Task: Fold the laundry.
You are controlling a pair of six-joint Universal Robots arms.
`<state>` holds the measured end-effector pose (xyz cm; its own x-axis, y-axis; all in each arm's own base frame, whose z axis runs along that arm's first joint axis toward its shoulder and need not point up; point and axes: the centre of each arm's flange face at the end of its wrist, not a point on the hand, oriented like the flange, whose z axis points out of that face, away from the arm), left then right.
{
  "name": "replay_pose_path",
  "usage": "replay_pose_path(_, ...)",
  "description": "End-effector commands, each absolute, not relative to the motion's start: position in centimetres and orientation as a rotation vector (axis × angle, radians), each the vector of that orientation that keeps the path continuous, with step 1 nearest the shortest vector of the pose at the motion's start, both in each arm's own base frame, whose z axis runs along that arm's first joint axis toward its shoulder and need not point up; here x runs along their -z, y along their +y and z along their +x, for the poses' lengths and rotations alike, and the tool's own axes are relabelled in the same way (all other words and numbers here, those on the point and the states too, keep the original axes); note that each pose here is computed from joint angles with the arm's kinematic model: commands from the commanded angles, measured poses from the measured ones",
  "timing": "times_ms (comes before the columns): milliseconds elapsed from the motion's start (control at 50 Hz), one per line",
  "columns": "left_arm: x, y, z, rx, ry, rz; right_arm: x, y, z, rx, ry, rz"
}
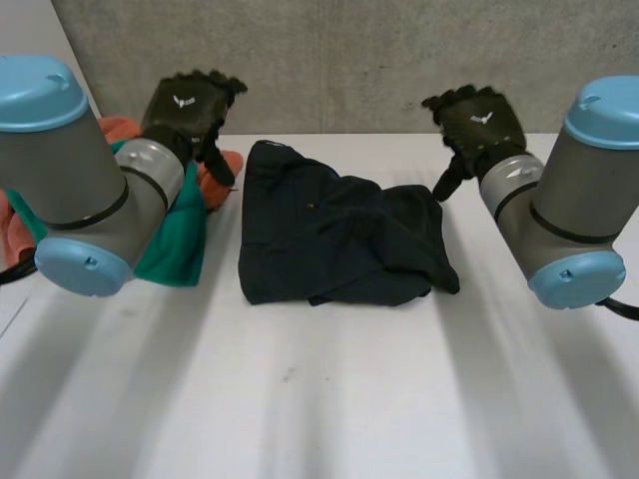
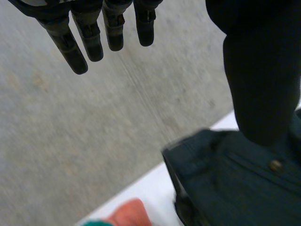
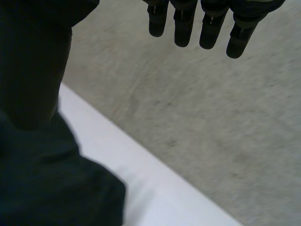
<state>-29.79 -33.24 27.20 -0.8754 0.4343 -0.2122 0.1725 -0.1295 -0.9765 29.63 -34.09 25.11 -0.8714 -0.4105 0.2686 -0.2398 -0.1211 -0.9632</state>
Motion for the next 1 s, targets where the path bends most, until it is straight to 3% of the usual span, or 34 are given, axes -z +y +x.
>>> replay_pose_path(20, -24.3, -32.0, -29.5, -1.879, -2.154, -0.749, -23.0, -33.6, 30.4, 1.957, 2.100, -0.814)
replay_pose_path(280, -17.6, -31.6, -30.8, -1.509, -2.354, -0.759, -19.1, -33.3, 30.7, 1.707, 2.283, -0.895)
replay_pose_path(540, -14.1, -32.4, -33.5, -1.526, -2.314, -0.801, -17.6, -33.5, 31.0, 1.713, 2.292, -0.962)
replay_pose_path(640, -14.4, -32.7, -33.9, -1.555, -2.333, -0.794, -17.4, -33.5, 31.0, 1.721, 2.288, -0.977)
replay_pose_path(780, -18.9, -36.1, -32.4, -1.838, -2.319, -0.733, -18.1, -33.7, 30.8, 1.758, 2.269, -0.975)
replay_pose_path(860, -24.7, -38.9, -30.9, -2.114, -2.173, -0.725, -18.8, -33.8, 30.6, 1.778, 2.259, -0.958)
replay_pose_path(880, -27.6, -39.6, -30.6, -2.239, -2.064, -0.713, -19.0, -33.8, 30.5, 1.784, 2.255, -0.956)
replay_pose_path(1000, -37.8, -39.4, -31.2, -2.564, -1.515, -0.641, -19.7, -34.0, 30.4, 1.813, 2.243, -0.944)
